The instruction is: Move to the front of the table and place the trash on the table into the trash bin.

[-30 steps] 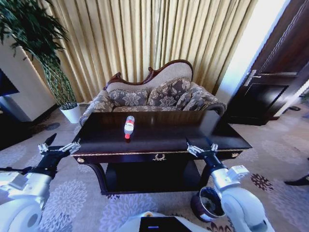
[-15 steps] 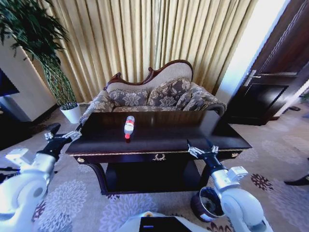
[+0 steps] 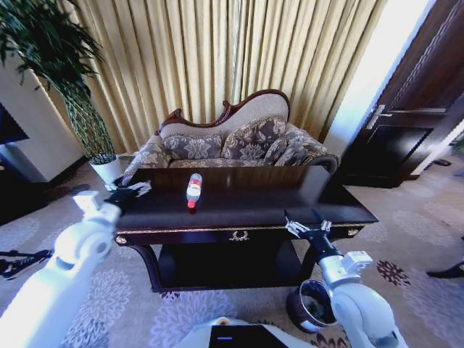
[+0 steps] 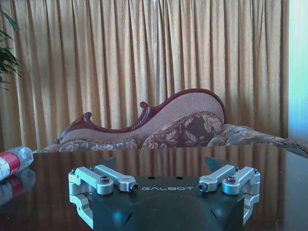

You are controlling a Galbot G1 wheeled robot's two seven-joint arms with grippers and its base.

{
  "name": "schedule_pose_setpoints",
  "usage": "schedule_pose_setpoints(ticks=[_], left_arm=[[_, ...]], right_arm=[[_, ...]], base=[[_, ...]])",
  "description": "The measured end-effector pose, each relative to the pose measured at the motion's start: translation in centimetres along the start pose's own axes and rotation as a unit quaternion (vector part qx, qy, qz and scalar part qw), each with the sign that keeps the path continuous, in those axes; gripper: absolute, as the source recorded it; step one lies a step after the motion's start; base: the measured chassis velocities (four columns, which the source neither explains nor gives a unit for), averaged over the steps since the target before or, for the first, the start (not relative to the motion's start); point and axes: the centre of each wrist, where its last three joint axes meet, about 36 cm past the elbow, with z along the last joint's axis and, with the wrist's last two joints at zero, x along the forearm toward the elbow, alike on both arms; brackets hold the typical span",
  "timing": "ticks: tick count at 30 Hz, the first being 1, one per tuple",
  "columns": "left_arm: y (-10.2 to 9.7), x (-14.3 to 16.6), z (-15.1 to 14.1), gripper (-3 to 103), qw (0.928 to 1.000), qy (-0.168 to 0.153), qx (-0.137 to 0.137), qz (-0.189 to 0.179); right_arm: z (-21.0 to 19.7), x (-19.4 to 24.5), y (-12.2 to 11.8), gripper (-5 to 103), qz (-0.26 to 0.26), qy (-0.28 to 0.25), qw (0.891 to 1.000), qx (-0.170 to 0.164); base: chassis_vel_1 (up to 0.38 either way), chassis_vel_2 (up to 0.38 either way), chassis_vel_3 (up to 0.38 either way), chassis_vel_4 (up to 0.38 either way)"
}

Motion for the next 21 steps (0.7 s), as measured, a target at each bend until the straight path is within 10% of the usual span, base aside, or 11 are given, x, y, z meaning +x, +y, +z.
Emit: schedule_pose_setpoints(ticks=[21], left_arm=[[-10.9,-5.6,2.6,100,0.9929,0.107,-0.016,0.05]], right_arm=[[0.8,-0.6,-0.9,100,0.0,0.007,1.0,0.009]], base=[[0.0,0.0,0.0,0.0]])
